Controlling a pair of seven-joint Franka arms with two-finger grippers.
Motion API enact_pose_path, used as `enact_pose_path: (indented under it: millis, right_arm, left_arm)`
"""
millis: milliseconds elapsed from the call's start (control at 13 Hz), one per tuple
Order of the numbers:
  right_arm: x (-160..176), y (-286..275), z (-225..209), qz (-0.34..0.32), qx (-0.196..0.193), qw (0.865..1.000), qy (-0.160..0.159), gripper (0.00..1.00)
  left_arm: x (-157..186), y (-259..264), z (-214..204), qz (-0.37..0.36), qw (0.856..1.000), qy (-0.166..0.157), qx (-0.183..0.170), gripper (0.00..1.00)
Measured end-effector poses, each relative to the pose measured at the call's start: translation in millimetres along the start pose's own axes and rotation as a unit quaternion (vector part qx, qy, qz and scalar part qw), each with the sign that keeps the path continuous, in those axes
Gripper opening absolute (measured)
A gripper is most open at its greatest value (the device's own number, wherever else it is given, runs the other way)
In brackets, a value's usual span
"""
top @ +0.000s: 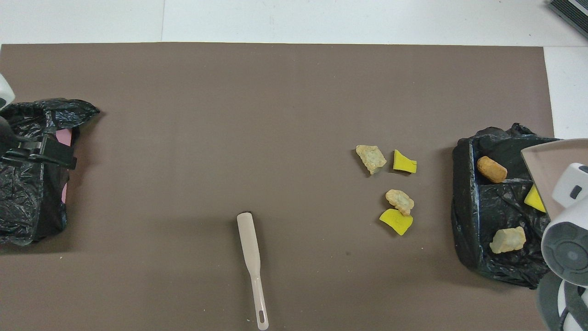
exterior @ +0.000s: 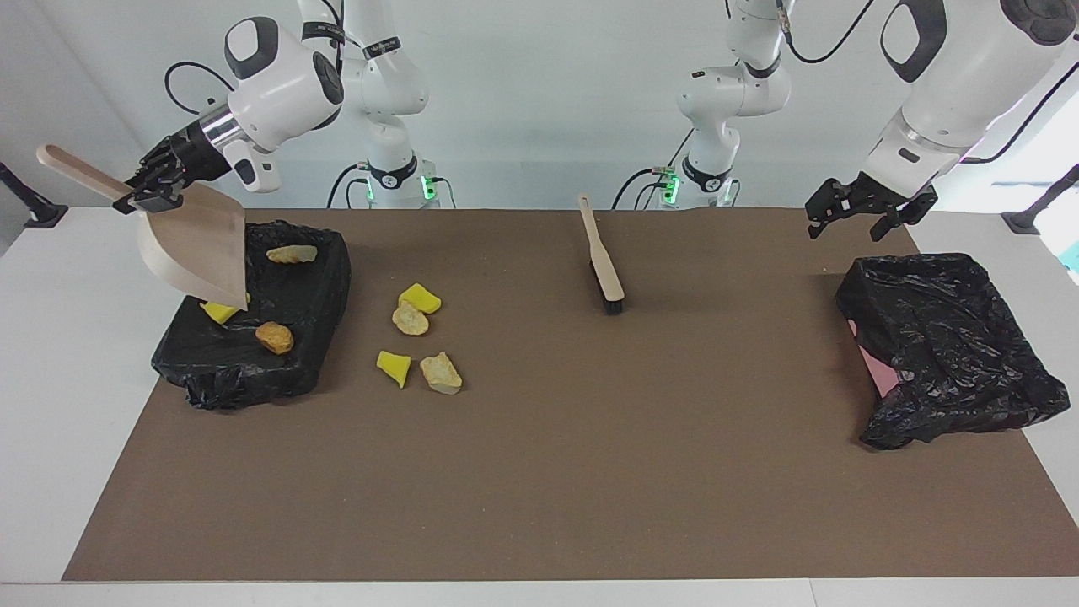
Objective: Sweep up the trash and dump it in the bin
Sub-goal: 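Tip the dustpan over the trash bag while the left gripper drops the brush, then bring the empty dustpan back to the table center with the right gripper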
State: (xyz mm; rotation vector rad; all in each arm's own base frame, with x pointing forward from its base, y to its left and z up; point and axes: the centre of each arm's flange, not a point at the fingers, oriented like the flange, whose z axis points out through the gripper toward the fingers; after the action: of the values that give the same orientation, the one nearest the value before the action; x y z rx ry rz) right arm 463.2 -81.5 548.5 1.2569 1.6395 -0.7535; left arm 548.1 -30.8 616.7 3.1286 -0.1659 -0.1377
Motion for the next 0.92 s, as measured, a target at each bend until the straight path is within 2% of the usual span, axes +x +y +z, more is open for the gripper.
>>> enact_pose_path:
  millis: [154, 231, 385, 462, 615, 769, 923]
  right_arm:
    - [-7.1, 20.2, -4.0, 0.039, 0.013, 0.998, 0.050, 0.33]
    - [-6.9, 33.9, -5.2, 0.063, 0.028, 0.994, 0.089, 0.33]
    - [-2.6, 60.7, -3.8, 0.110, 0.063, 0.975, 0.180, 0.33]
    - [-0.8, 72.4, -4.8, 0.129, 0.073, 0.967, 0.206, 0.33]
    - [20.7, 95.6, -24.4, 0.192, 0.088, 0.949, 0.233, 0.33]
    - [70.2, 120.7, -60.6, 0.260, 0.114, 0.923, 0.258, 0.33]
    - [115.9, 150.3, -94.6, 0.339, 0.144, 0.888, 0.275, 0.33]
  left_arm:
    - [-2.2, -2.8, -2.7, -0.003, 1.000, 0.002, 0.000, 1.00]
    - [-2.7, -4.1, -3.3, -0.004, 1.000, 0.002, 0.000, 1.00]
    - [-3.0, -4.2, -3.8, -0.004, 1.000, 0.003, 0.000, 1.00]
    - [-3.3, -4.3, -4.2, -0.004, 1.000, 0.003, 0.000, 1.00]
    - [-1.5, -4.2, -7.1, -0.005, 1.000, 0.015, 0.001, 1.00]
    - [1.1, -3.7, -10.9, -0.005, 0.999, 0.031, -0.001, 1.00]
    - [0.2, -2.1, -13.4, -0.003, 0.999, 0.036, -0.005, 1.00]
